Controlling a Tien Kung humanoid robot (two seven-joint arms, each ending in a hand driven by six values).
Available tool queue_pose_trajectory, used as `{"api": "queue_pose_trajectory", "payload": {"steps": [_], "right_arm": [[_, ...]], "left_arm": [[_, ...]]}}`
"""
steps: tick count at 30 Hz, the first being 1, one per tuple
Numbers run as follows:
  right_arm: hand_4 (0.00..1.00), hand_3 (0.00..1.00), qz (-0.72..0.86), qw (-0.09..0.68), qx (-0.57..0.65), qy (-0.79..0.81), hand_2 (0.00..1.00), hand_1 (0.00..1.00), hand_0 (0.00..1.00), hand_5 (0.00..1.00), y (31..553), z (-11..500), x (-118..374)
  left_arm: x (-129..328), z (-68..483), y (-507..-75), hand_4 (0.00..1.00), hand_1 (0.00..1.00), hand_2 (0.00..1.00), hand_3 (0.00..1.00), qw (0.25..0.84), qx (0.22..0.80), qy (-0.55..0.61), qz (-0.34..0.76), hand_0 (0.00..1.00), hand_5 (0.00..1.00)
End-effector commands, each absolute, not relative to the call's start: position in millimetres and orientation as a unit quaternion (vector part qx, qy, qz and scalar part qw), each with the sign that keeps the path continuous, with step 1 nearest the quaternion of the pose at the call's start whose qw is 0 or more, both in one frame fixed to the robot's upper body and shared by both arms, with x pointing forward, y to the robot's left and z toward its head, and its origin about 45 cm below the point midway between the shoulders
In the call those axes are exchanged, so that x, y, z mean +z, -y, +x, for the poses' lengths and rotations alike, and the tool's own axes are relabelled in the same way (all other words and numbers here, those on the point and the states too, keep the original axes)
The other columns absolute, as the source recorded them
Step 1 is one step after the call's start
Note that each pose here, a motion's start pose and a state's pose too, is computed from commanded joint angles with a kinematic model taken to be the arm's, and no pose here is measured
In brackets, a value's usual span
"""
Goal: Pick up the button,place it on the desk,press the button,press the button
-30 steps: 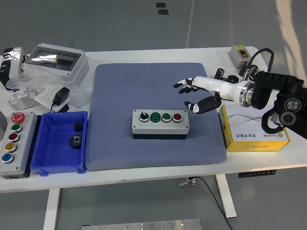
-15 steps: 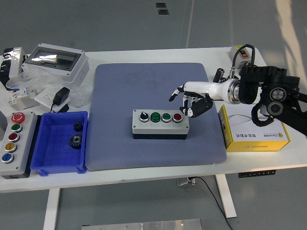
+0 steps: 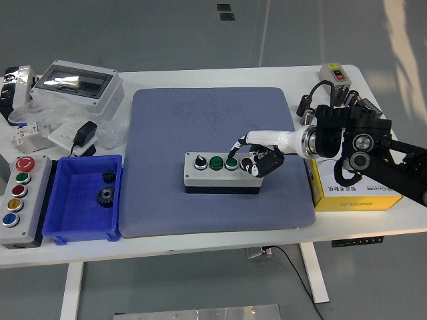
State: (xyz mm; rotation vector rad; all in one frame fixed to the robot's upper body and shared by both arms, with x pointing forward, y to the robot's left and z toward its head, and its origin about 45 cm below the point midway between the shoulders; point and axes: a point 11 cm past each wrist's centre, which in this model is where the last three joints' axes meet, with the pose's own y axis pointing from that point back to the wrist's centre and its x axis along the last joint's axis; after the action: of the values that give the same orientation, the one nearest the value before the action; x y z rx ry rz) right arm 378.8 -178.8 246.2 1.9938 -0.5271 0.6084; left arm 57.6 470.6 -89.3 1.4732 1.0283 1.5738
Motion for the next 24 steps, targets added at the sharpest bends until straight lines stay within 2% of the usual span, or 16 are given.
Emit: {"api": "queue_pose_trajectory", "payload": {"steps": [13, 24], "right_arm": [[0.211, 0.806, 0.809, 0.492, 0.233, 0.222, 0.187, 0.086, 0.002, 0.054, 185.4, 380.1, 224.4], [0.232, 0.794, 0.853, 0.426, 0.202, 0.222, 0.185, 0.079, 0.002, 0.053, 188.2, 371.1, 257.7]], "left_arm": [[-89.3, 58.0, -470.3, 0.596, 0.512, 0.525, 0.585, 0.369, 0.613, -0.400, 0.574, 0.626, 0.217], [-89.6, 56.2, -470.4, 0.596, 0.512, 0.525, 0.584, 0.368, 0.613, -0.401, 0.573, 0.626, 0.220]]}}
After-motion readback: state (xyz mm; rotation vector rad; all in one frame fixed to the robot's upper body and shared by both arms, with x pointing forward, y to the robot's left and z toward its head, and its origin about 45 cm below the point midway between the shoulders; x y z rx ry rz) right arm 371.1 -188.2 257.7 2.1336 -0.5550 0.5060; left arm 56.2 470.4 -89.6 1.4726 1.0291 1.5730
